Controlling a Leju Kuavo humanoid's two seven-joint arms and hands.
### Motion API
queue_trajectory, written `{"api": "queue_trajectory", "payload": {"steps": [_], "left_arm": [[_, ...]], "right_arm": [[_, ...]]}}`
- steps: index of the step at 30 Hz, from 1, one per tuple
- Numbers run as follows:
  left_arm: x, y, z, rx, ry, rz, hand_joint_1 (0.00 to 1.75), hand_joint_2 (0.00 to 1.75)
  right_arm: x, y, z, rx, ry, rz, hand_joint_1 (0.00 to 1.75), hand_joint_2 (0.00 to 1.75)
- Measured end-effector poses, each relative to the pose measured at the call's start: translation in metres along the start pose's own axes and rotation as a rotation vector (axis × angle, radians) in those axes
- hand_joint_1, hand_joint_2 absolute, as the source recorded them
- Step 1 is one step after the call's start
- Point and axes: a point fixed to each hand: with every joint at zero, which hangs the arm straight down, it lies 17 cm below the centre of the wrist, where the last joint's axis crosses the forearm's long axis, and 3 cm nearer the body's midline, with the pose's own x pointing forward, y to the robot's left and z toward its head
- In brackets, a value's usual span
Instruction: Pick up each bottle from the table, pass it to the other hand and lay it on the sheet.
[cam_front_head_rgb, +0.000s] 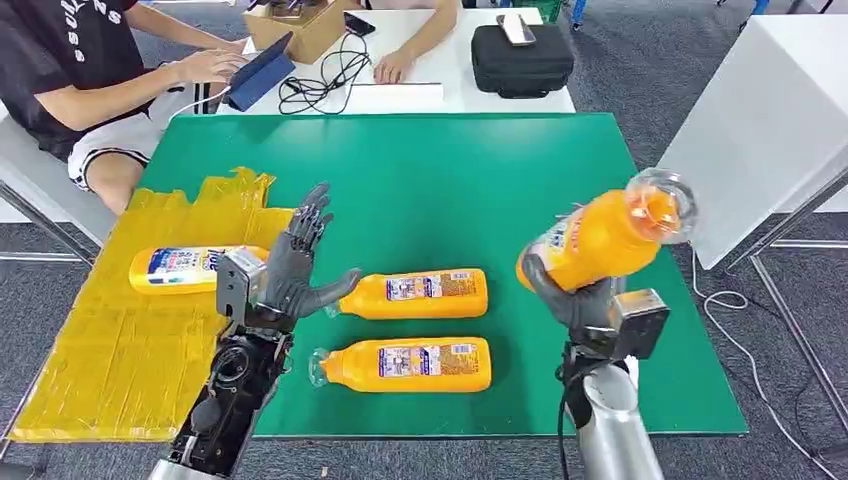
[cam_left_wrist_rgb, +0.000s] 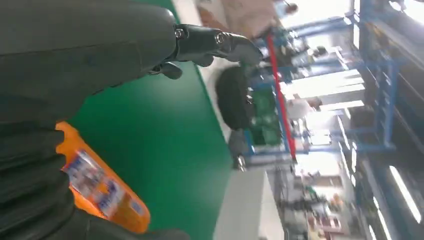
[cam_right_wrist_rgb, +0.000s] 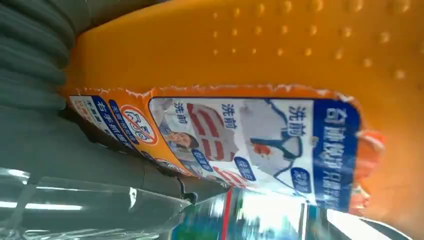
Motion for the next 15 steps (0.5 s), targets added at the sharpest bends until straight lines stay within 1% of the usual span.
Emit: {"api": "queue_trajectory", "payload": {"steps": [2, 5, 10, 15], "left_arm": [[0.007, -0.006, -0.003, -0.019, -0.015, -0.002, 0.0, 1.75], [0.017, -0.018, -0.008, -0.055, -0.043, -0.007, 0.0, 1.75], [0.025, -0.033, -0.009, -0.092, -0.066, -0.006, 0.0, 1.75], [0.03, -0.038, -0.009, -0.104, -0.08, 0.002, 0.0, 1.75]], "right_arm": [[-0.002, 0.019, -0.002, 0.057, 0.012, -0.066, 1.75, 1.75], [-0.005, 0.058, 0.002, 0.197, 0.043, -0.205, 1.75, 1.75], [-0.011, 0.118, 0.009, 0.383, 0.086, -0.298, 1.75, 1.75], [-0.012, 0.154, 0.012, 0.471, 0.105, -0.324, 1.75, 1.75]]}}
